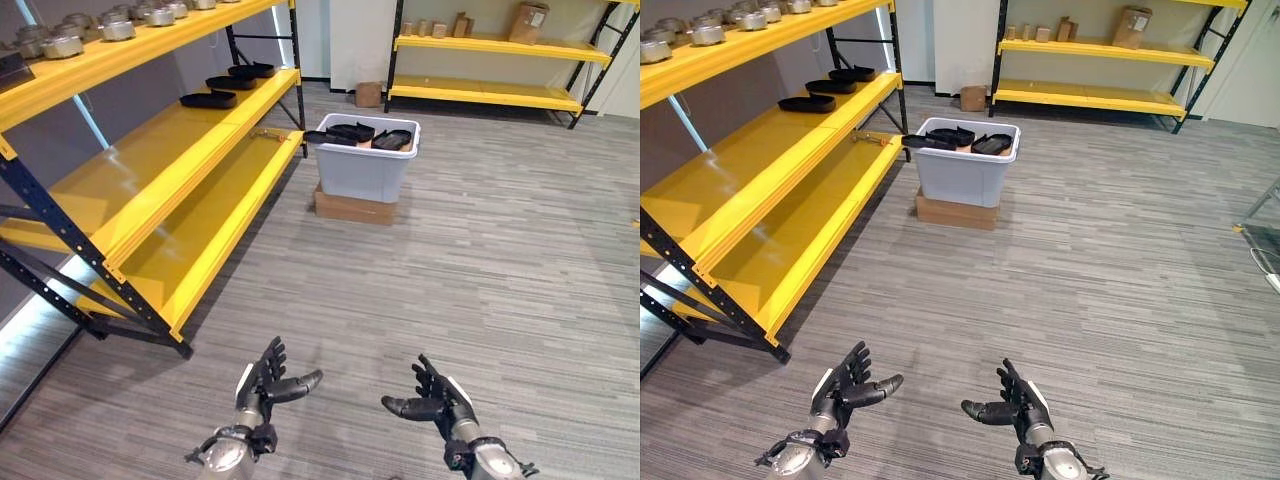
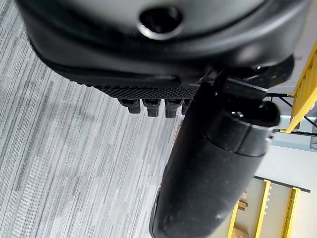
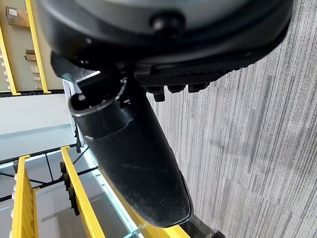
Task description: Move parts from the plastic box to the shelf.
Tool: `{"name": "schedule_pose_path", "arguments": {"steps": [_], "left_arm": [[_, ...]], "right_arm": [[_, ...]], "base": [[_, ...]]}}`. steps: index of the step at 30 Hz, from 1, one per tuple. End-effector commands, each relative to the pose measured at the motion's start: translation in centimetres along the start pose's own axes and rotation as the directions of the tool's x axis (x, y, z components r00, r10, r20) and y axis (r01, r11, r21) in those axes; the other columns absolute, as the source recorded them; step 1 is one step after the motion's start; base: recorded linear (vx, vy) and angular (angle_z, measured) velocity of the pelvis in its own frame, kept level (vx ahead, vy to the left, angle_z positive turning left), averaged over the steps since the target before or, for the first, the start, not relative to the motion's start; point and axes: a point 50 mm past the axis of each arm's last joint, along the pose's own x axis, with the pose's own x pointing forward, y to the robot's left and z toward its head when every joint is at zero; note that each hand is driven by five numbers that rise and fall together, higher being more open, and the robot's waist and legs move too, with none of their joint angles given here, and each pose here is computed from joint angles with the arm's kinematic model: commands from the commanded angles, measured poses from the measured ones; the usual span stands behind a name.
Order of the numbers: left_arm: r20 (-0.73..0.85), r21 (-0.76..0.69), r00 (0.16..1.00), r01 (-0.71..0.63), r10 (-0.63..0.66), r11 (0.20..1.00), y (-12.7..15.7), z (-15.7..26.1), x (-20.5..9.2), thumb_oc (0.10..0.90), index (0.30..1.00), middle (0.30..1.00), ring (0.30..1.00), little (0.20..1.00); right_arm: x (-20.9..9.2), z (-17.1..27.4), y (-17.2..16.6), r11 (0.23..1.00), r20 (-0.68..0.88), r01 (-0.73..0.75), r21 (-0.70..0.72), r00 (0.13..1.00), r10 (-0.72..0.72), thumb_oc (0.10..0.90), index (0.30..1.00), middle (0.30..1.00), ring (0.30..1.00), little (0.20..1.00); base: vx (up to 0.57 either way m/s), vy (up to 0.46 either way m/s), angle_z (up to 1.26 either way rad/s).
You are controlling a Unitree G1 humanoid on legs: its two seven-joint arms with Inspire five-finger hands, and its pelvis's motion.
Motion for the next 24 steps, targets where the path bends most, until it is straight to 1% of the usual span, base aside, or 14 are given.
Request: {"name": "schedule_pose_path", "arguments": {"steps": [1,17,19,24], "left_arm": [[0.175,-0.011,0.983,0.048,-0.045,0.999,-0.14,3.84,1.31,0.900,1.000,1.000,1.000,1.000],[0.154,-0.010,0.987,0.042,-0.040,0.999,0.15,3.37,1.12,0.900,1.000,1.000,1.000,1.000],[0.161,0.030,0.985,0.056,-0.060,0.998,0.01,3.58,1.15,0.900,1.000,1.000,1.000,1.000],[0.157,0.063,0.984,0.071,-0.080,0.995,-0.15,3.55,1.17,0.900,1.000,1.000,1.000,1.000]], "right_arm": [[1.49,4.69,1.10,0.997,0.214,-0.073,0.014,0.975,0.068,0.900,1.000,1.000,1.000,1.000],[1.28,4.12,0.93,0.998,0.196,-0.066,0.017,0.979,0.062,0.900,1.000,1.000,1.000,1.000],[1.28,3.93,0.82,0.998,0.190,-0.061,0.022,0.980,0.056,0.900,1.000,1.000,1.000,1.000],[1.32,3.76,0.74,0.998,0.183,-0.060,0.025,0.982,0.054,0.900,1.000,1.000,1.000,1.000]], "base": [[0.00,0.000,0.00],[0.02,0.001,0.01],[0.03,0.041,0.01],[0.01,0.026,0.01]]}}
